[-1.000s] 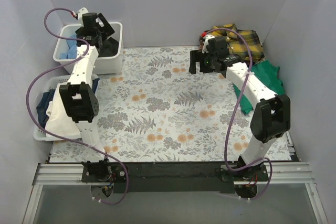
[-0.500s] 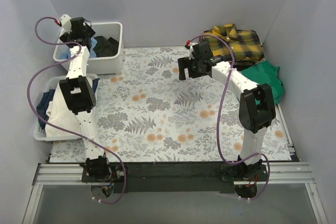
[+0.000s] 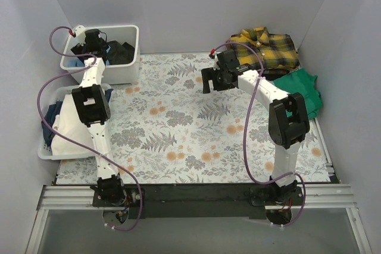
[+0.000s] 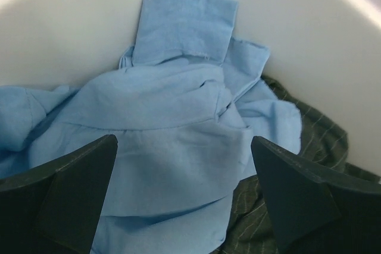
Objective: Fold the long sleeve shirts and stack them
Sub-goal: Grab the shirt from the pile
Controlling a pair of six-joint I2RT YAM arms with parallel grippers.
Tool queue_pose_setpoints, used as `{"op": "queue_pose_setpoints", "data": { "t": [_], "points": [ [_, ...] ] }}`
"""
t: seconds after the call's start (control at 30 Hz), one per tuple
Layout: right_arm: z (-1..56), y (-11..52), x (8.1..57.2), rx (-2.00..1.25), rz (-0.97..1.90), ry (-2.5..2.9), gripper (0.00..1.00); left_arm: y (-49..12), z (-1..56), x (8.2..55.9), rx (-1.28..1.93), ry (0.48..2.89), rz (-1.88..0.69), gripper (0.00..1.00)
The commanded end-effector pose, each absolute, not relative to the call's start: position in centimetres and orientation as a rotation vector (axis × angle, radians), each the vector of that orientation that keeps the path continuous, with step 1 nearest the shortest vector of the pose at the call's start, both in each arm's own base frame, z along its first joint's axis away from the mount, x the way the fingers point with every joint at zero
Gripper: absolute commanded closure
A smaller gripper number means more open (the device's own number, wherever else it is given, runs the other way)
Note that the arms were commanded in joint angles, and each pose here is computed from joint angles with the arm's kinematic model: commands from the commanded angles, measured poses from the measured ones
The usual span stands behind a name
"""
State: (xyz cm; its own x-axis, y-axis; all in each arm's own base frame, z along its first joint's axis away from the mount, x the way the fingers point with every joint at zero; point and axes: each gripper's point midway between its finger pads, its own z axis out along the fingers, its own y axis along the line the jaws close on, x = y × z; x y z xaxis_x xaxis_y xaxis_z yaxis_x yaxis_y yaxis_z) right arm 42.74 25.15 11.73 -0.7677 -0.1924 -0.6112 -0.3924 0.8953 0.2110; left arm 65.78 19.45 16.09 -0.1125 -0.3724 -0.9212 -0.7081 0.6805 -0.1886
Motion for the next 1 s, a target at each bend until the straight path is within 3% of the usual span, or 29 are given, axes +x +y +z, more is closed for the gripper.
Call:
{"op": "queue_pose_setpoints", "data": {
  "t": [0.0,0.2,0.27,0.33,0.37,0.4,0.43,0.5,0.53,0.77,0.97],
  "points": [
    [12.4,25.5,43.6,-0.413,0.446,2.444,0.04,20.5,15.9,65.5,-0.888,1.71,0.405,0.04],
    [12.2,25.2,43.9,-0.404,0.411,2.453,0.04,21.0,11.7,65.0,-0.899,1.773,0.472,0.05],
    [11.9,24.9,44.0,-0.399,0.39,2.459,0.04,21.8,10.0,63.6,-0.949,1.787,0.549,0.1],
    [11.9,24.6,44.1,-0.399,0.369,2.459,0.04,21.6,8.9,63.1,-0.949,1.817,0.557,0.24],
    [11.8,24.4,44.0,-0.397,0.362,2.463,0.04,21.5,8.8,63.0,-0.953,1.82,0.55,0.42],
    [11.8,24.5,44.1,-0.397,0.362,2.462,0.04,21.3,8.9,63.1,-0.954,1.819,0.539,0.51],
    [11.9,24.5,44.1,-0.397,0.362,2.462,0.04,21.2,9.3,63.2,-0.959,1.815,0.527,0.69],
    [12.0,24.5,44.3,-0.393,0.363,2.461,0.04,20.9,11.2,64.0,-0.956,1.779,0.486,0.95],
    [12.1,24.6,44.4,-0.394,0.365,2.456,0.04,20.7,12.5,64.4,-0.951,1.758,0.459,1.0],
    [12.5,24.5,44.3,-0.386,0.368,2.452,0.06,17.5,24.0,66.1,-0.862,1.585,0.297,1.0],
    [13.9,23.6,44.6,-0.368,0.313,2.416,0.06,14.8,29.4,64.7,-0.816,1.541,0.225,1.0]
  ]
}}
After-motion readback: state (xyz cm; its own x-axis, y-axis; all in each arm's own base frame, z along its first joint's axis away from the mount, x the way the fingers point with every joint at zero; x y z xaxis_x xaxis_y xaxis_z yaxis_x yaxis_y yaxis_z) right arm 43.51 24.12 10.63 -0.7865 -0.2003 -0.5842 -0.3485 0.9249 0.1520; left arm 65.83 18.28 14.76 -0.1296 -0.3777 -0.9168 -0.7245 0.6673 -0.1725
